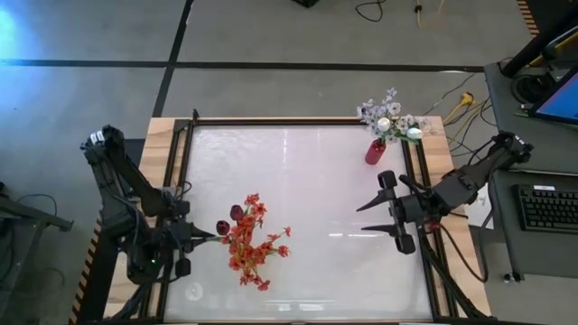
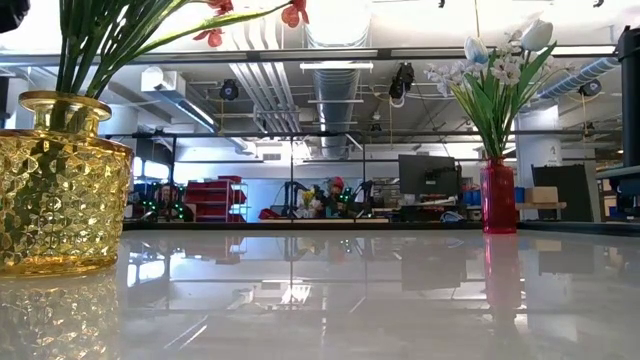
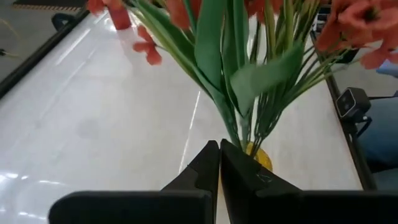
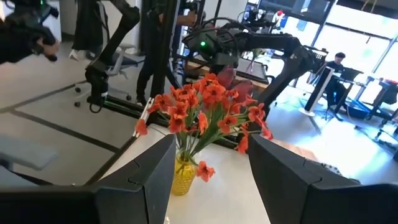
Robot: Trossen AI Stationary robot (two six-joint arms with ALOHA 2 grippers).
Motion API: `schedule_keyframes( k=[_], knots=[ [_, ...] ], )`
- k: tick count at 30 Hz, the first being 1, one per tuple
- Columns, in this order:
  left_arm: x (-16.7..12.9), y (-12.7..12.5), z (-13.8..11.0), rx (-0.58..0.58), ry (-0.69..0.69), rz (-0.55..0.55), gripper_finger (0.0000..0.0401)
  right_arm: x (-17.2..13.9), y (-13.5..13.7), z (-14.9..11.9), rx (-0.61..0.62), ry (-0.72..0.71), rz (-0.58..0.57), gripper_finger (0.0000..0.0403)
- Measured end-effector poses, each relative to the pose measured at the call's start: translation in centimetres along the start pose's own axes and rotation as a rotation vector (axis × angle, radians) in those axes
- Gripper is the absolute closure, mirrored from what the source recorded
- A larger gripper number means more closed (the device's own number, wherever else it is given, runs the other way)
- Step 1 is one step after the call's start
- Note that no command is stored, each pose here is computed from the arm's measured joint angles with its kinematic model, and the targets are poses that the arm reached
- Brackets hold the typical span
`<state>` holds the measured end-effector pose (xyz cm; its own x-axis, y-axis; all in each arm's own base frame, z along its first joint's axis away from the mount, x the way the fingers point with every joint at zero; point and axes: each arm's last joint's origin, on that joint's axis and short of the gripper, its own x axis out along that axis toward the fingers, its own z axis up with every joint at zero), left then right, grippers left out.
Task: Sort flowers into vase by color
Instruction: Return to Home Position
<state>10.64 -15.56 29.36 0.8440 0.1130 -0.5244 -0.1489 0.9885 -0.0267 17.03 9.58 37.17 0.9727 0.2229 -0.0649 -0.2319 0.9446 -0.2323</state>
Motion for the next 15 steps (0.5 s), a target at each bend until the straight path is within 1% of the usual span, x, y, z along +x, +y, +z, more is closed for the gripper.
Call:
schedule_keyframes(
  k=[4,8,11,15],
  knots=[
    [0.8,0.0,-1.2,-0.017,-0.020,-0.029,0.0401,-0.9,-0.2,-0.8,0.038,-0.009,-0.004,0.0209],
    [1.5,0.1,-2.2,-0.040,-0.043,-0.049,0.0401,-1.5,-0.1,-1.8,0.052,-0.011,-0.004,0.0209],
    [2.3,0.3,-2.8,-0.057,-0.066,-0.060,0.0401,-1.7,-0.1,-2.7,0.062,-0.037,-0.010,0.0209],
    [3.4,0.6,-3.2,-0.043,-0.103,-0.071,0.0401,-2.0,0.0,-3.5,0.084,-0.054,-0.013,0.0209]
  ],
)
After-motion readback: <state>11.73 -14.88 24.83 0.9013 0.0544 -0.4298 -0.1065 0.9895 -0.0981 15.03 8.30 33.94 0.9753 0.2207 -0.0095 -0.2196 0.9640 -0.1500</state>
